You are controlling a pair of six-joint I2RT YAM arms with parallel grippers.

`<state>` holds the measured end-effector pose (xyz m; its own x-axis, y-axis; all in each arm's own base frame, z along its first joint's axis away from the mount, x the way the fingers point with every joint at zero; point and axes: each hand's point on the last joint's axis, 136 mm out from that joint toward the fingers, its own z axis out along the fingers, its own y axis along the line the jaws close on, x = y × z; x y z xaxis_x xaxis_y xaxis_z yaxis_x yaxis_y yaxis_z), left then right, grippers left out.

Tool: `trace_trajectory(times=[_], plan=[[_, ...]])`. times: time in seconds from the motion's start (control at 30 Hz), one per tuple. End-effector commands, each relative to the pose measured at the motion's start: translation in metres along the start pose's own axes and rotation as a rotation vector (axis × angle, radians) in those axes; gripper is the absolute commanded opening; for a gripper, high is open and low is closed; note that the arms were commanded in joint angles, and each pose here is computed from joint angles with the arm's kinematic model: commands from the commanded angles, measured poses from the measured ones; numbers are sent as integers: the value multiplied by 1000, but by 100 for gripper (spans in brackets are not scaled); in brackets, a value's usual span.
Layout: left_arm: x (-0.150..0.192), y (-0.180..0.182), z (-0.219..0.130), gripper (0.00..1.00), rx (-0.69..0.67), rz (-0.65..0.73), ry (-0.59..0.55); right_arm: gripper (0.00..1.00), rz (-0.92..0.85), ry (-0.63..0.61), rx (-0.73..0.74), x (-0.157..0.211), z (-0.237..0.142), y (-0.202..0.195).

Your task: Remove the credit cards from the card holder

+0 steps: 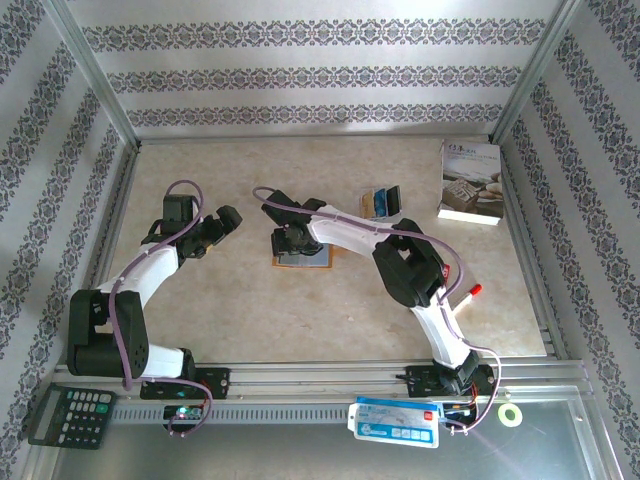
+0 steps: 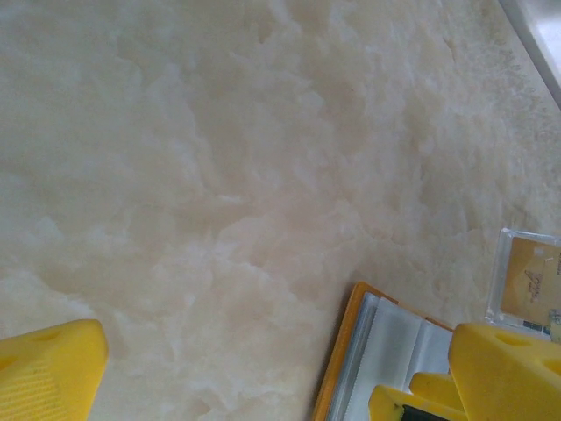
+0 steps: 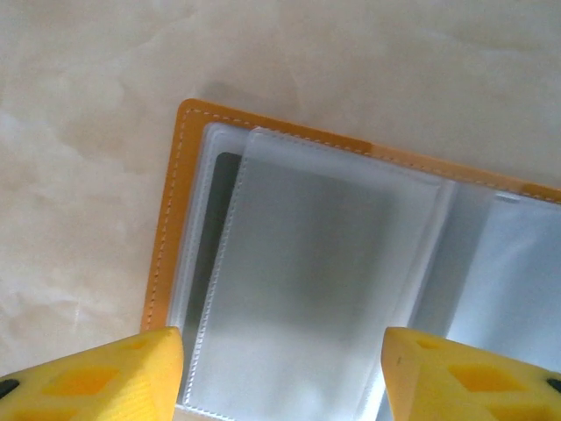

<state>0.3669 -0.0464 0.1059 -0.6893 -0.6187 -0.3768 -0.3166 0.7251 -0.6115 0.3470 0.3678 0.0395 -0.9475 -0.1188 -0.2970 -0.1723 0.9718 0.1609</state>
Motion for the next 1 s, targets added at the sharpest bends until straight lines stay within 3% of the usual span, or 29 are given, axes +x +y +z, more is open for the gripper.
trace_trajectory(times=[0.0,0.53,0.97], plan=[[-8,-5,-2,100,29,-1,-21,62,-67,21,73,9,5,-6],[-7,3,8,100,13,-28,-7,60,-86,124,55,33,27,-9],[-8,5,5,100,7,-41,-26,37,-76,135,-44,43,20,10]])
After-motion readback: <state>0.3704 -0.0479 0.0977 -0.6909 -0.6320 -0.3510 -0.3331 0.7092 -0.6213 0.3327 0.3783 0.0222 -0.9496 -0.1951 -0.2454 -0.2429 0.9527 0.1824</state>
